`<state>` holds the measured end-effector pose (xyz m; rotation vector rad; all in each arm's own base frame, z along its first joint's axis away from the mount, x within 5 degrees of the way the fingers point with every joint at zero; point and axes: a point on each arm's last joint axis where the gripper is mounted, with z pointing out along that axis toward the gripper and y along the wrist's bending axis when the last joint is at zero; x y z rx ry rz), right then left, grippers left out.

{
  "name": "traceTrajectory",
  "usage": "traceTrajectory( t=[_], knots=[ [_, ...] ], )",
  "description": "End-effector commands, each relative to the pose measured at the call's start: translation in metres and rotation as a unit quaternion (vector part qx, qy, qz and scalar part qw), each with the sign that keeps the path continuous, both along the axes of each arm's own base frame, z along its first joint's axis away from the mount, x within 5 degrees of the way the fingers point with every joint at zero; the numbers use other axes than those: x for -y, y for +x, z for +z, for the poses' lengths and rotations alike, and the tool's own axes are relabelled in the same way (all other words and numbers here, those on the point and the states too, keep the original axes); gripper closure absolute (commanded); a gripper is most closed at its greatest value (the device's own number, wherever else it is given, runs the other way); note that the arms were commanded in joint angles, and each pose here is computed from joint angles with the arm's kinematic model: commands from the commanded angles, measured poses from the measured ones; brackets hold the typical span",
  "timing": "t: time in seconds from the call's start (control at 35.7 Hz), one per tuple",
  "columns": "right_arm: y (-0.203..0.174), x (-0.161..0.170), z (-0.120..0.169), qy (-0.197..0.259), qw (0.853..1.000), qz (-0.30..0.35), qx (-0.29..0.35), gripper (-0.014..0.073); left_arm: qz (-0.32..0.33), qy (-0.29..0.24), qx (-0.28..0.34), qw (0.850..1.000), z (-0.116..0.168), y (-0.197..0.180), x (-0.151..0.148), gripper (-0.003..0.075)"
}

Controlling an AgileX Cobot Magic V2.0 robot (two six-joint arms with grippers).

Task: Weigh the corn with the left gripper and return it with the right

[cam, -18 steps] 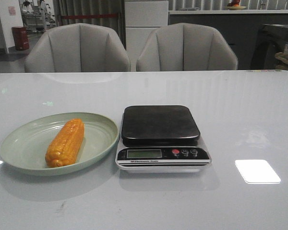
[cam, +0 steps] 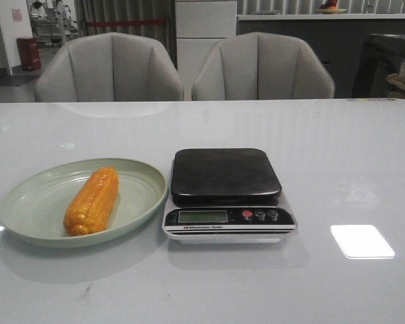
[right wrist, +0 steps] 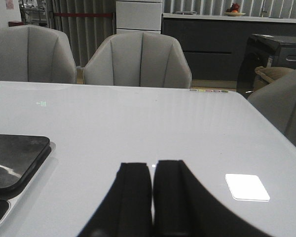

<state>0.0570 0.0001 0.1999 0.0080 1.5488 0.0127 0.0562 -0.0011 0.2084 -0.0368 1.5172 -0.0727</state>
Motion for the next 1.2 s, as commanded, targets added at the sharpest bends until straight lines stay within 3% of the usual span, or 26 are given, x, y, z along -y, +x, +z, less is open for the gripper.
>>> traceTrajectory(
  t=[0.0,0.2,0.45,0.67,0.81,1.18],
  knots=[
    [-0.002,0.000,0.006,-0.005,0.999,-0.002,0.049,0.0408,-0.007,-0.006,0.034,0.999,-0.002,-0.001,0.001,0.0596],
    [-0.002,0.000,0.006,-0.005,0.999,-0.002,0.049,0.0408,-0.007,-0.007,0.037,0.999,-0.002,-0.001,0.001,0.0596],
    [-0.002,0.000,0.006,-0.005,0.999,-0.002,0.049,0.0408,-0.018,-0.027,0.116,0.993,0.022,-0.005,0.002,0.0596],
    [-0.002,0.000,0.006,-0.005,0.999,-0.002,0.049,0.0408,-0.036,-0.034,0.033,0.998,0.073,-0.003,0.003,0.0596],
    [-0.002,0.000,0.006,-0.005,0.999,-0.002,0.049,0.0408,-0.052,-0.029,-0.054,0.997,0.091,0.009,0.007,0.0596],
    [-0.002,0.000,0.006,-0.005,0.999,-0.002,0.049,0.0408,-0.052,-0.018,-0.148,0.987,0.080,0.034,0.011,0.0594]
  ],
)
